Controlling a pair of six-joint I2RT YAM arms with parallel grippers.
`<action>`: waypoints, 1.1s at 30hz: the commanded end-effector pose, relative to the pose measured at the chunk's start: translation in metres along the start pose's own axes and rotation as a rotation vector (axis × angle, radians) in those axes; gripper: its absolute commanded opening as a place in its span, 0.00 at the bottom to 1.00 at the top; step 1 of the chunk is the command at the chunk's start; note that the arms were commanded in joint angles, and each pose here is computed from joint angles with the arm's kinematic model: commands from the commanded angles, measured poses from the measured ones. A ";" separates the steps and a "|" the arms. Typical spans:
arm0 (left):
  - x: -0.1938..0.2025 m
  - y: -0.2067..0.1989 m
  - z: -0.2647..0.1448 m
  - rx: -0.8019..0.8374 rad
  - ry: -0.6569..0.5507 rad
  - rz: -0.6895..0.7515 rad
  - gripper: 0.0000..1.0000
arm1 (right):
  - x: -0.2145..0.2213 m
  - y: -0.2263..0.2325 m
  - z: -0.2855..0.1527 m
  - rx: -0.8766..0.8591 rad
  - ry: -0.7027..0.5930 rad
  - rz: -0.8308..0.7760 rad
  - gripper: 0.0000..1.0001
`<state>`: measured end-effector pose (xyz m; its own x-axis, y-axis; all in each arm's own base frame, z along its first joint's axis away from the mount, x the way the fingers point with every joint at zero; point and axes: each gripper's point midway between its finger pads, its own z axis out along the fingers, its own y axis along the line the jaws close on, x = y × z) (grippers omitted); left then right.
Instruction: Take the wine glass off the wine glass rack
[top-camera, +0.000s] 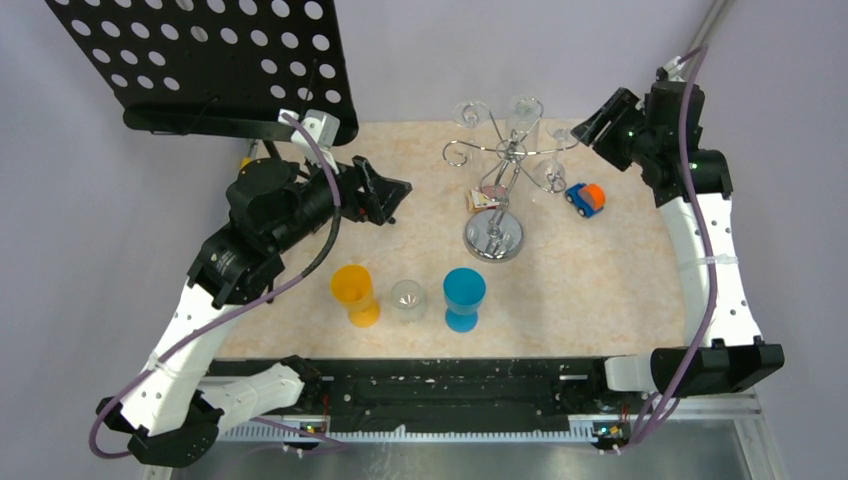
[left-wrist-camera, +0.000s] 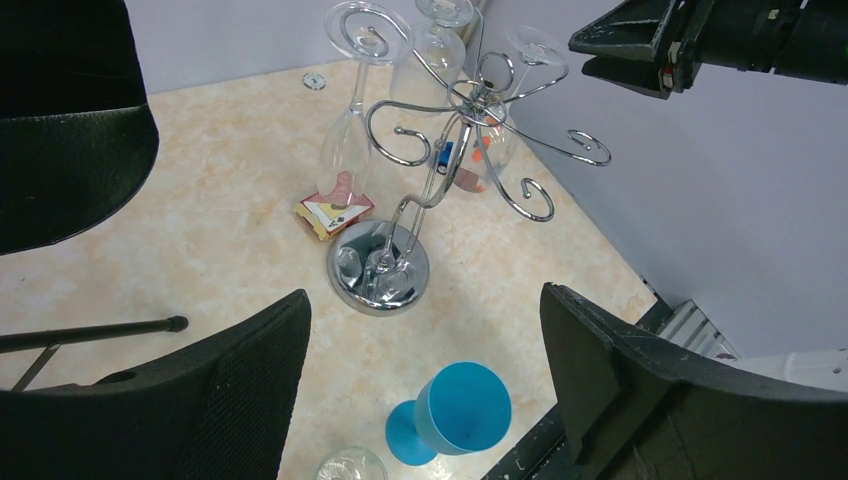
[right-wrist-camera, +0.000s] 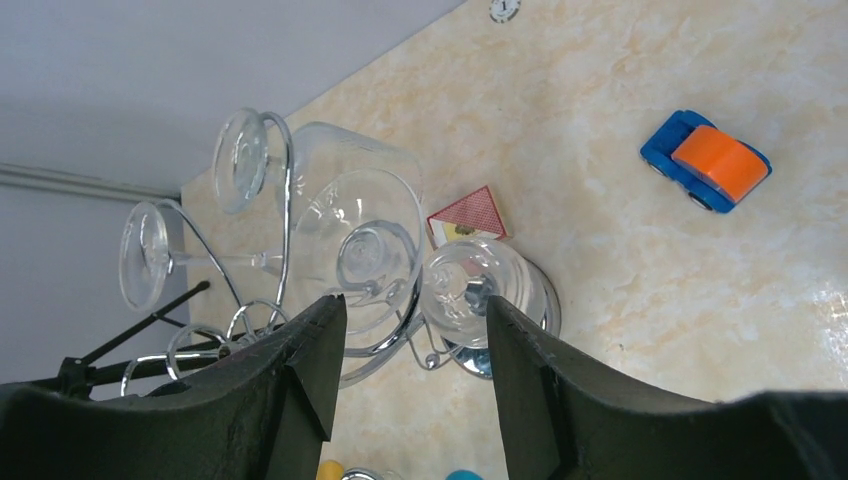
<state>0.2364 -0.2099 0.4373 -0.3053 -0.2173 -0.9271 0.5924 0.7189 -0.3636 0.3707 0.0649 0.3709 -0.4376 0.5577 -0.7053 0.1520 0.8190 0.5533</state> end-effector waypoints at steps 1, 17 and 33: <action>-0.005 -0.004 -0.002 0.024 -0.020 0.007 0.88 | -0.018 0.010 0.005 -0.086 -0.072 -0.013 0.55; -0.002 -0.010 -0.004 0.057 -0.016 -0.013 0.88 | -0.018 0.023 0.018 -0.186 -0.085 -0.066 0.35; -0.002 -0.011 -0.005 0.062 -0.015 -0.012 0.88 | -0.009 0.037 0.026 -0.279 -0.054 0.059 0.23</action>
<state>0.2317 -0.2157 0.4309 -0.3308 -0.2055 -0.9211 0.6141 0.6942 -0.3754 0.4010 0.0832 0.3698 -0.4028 0.5612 -0.7231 -0.0179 0.7850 0.6192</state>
